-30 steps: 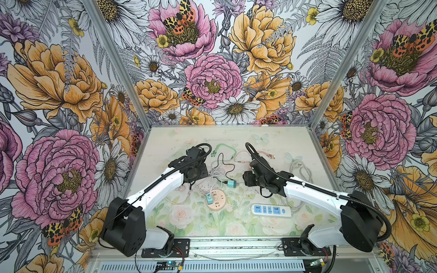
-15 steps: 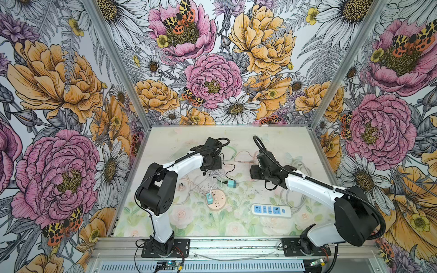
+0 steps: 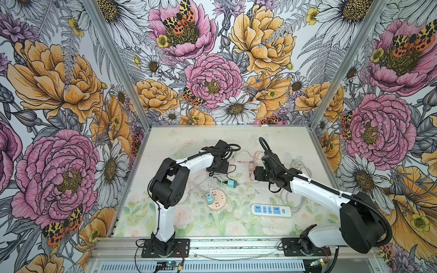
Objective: Insert the plug
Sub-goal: 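Grasp the white cable bundle with the left gripper while the right gripper hovers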
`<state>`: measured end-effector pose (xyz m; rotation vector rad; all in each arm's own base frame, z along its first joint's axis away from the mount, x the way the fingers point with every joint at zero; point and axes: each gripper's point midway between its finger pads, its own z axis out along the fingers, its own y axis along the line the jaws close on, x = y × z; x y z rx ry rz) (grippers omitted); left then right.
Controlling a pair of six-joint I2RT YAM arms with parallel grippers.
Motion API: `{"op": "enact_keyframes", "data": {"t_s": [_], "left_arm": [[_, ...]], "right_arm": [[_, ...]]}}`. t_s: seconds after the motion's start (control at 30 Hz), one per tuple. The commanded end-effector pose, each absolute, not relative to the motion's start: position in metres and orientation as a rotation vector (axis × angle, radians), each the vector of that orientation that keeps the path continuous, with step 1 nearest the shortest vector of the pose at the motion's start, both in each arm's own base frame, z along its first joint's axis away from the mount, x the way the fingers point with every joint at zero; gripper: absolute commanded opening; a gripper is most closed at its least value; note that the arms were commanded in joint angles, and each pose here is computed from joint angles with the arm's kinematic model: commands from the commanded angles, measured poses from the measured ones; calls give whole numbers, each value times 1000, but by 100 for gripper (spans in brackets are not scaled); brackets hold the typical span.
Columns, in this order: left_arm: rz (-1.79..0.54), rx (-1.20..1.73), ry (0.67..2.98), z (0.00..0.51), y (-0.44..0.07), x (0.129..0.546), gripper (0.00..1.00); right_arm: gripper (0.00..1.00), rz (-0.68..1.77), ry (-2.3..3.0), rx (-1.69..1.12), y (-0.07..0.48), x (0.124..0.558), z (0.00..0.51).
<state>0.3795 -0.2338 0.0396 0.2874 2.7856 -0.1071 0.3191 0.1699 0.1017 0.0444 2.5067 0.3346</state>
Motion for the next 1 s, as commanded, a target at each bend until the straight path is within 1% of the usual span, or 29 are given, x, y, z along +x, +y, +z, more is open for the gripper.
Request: {"op": "enact_keyframes", "data": {"t_s": [0.0,0.07,0.13,0.2,0.27,0.3,0.5,0.6,0.67,0.77,0.9,0.97], "left_arm": [[34,317,2814,32,-221,377,71],[64,302,2811,33,-217,379,67],[80,287,2807,35,-213,380,56],[80,258,2803,40,-208,382,40],[67,232,2788,49,-203,385,31],[58,226,2777,55,-201,386,28],[15,146,2693,99,-178,394,18],[-46,119,2621,137,-166,393,16],[-66,92,2583,154,-157,393,16],[-54,-2,2529,176,-130,396,14],[-32,-151,2482,192,-93,400,14],[35,-176,2450,200,-78,403,14]], "right_arm": [[61,340,2471,86,163,320,111],[61,334,2468,88,161,319,111],[61,330,2466,92,160,318,111],[61,329,2464,95,158,318,111],[61,327,2461,100,157,317,111],[61,325,2460,101,156,318,112],[61,320,2462,108,154,317,110],[61,318,2464,112,154,316,109],[61,318,2465,113,153,316,109],[62,322,2472,115,154,315,107],[61,334,2478,117,156,315,106],[61,335,2476,118,156,315,106]]}}
